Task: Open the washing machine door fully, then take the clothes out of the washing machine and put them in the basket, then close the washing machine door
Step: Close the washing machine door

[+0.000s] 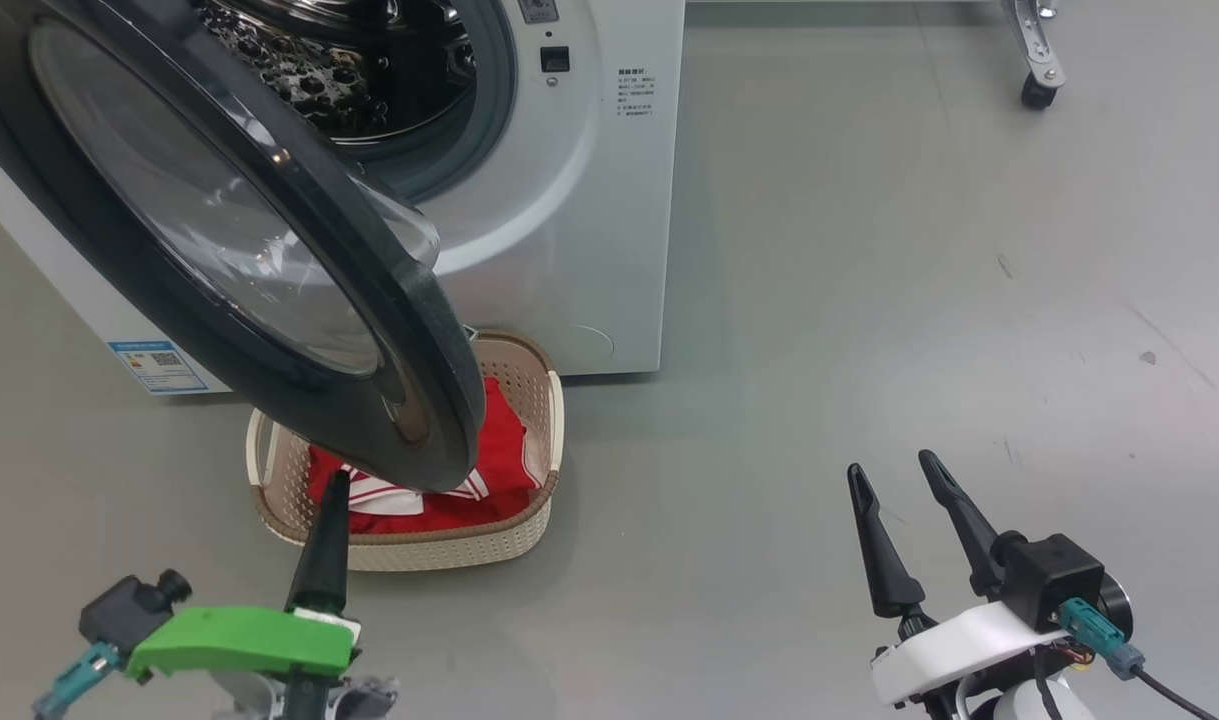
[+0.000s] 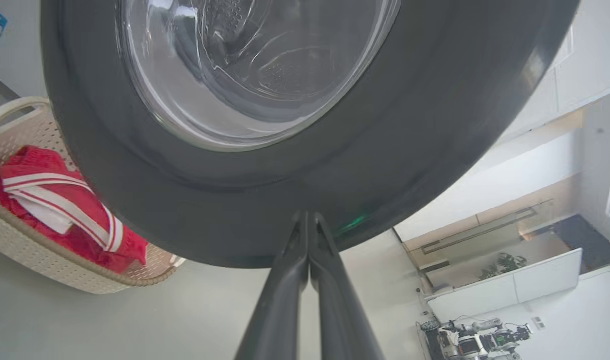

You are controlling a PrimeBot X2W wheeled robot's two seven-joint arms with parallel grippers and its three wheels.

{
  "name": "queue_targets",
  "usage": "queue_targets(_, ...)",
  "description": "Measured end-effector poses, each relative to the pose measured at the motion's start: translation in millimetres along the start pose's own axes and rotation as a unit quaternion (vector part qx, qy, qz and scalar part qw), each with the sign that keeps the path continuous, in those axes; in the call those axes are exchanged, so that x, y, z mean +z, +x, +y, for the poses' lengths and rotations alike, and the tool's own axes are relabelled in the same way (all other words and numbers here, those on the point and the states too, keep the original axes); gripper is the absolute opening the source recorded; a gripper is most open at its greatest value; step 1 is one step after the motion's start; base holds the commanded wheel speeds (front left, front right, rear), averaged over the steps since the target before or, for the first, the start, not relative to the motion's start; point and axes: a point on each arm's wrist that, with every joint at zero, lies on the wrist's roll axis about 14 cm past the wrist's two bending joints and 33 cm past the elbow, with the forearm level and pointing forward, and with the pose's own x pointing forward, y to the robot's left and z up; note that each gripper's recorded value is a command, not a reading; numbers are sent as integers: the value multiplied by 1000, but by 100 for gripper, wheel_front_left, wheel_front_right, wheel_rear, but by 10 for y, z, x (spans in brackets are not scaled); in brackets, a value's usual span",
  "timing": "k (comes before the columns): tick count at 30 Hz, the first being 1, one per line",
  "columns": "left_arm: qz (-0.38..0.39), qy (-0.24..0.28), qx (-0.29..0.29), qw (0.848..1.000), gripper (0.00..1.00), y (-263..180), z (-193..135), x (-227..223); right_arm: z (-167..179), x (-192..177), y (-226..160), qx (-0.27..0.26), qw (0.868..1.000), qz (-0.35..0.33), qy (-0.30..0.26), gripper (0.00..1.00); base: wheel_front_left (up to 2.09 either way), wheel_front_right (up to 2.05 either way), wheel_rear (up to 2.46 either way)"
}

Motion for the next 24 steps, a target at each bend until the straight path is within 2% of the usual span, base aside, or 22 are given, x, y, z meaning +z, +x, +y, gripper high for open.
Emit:
queue_targets(4, -4, -110, -10, 994, 0, 127, -112, 78, -36, -29, 1, -5, 1000, 5, 1, 100, 0, 0, 0)
queue_targets(10, 15, -213, -32, 977, 0, 278, -226, 181, -79, -53, 33, -10, 1000, 8, -2, 100, 0, 0, 0)
queue_targets(19, 67, -257, -43, 963, 0, 411, -256, 92, -137, -91, 72, -17, 1000, 14, -1, 100, 0, 0, 0)
queue_targets(24, 83, -264, -48, 960, 0, 485, -266, 95, -154, -86, 110, -18, 1000, 13, -1, 100, 0, 0, 0)
